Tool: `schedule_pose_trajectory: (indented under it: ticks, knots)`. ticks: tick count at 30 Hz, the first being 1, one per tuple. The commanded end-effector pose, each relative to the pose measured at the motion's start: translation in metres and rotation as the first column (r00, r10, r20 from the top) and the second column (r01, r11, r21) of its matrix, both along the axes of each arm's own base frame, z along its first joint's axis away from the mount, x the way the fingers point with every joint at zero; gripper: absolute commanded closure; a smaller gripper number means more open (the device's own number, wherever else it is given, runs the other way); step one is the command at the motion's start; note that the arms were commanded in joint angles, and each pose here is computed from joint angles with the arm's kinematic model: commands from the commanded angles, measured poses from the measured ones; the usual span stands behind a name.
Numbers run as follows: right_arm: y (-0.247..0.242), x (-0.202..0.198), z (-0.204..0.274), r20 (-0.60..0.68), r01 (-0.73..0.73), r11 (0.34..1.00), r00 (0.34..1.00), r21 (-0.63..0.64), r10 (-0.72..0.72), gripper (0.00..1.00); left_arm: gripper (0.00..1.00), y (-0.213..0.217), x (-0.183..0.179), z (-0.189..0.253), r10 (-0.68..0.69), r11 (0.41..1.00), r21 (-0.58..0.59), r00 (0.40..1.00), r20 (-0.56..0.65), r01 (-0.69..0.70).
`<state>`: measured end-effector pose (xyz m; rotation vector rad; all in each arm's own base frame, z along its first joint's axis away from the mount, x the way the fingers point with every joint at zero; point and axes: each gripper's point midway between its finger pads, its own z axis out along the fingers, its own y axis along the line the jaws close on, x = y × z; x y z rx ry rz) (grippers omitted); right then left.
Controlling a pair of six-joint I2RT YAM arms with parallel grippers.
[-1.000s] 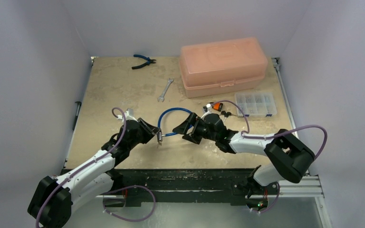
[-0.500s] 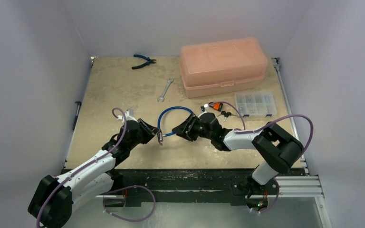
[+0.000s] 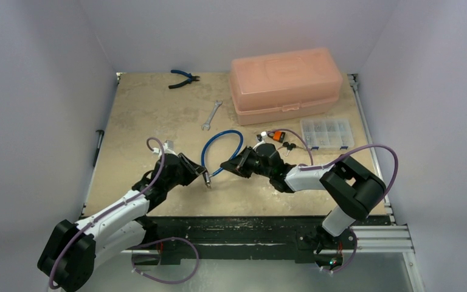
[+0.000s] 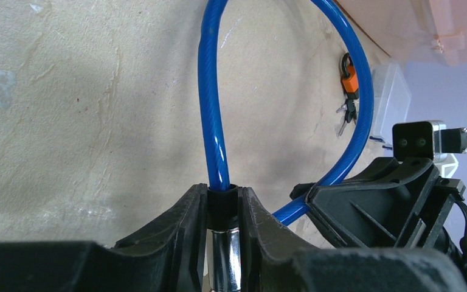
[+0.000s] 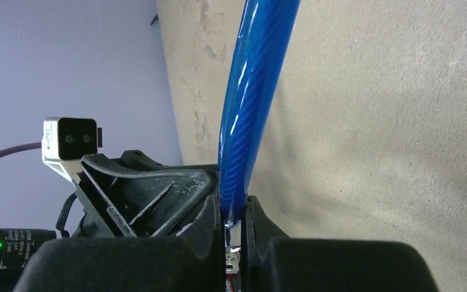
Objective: Unlock with the key
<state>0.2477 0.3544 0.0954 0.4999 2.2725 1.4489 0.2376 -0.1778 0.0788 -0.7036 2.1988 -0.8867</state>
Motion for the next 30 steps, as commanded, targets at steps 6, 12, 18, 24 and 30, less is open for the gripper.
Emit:
schedule_pose_trajectory:
  ticks: [6,12,18,24,30]
  knots:
    - [0.020,-0.002,0.047,0.096,-0.072,0.987,0.994,0.147,0.058,1.00,0.38,-0.037,0.004,0.036,-0.146,0.977,-0.135,0.981,0.124,0.162]
    - [0.022,-0.005,0.052,0.093,-0.085,0.981,0.993,0.173,0.070,1.00,0.33,-0.036,0.003,0.032,-0.138,0.979,-0.137,0.984,0.112,0.153]
    - [0.022,-0.010,0.055,0.069,-0.097,0.973,0.994,0.211,0.084,1.00,0.18,-0.030,-0.003,0.022,-0.100,0.980,-0.166,0.993,0.054,0.108]
    - [0.023,-0.013,0.053,0.057,-0.105,0.967,0.994,0.233,0.094,1.00,0.06,-0.025,-0.012,0.019,-0.029,0.959,-0.282,1.000,0.011,0.031]
    - [0.024,-0.015,0.051,0.047,-0.113,0.962,0.993,0.249,0.105,1.00,0.11,-0.021,-0.016,0.013,0.018,0.926,-0.376,1.000,-0.011,-0.021]
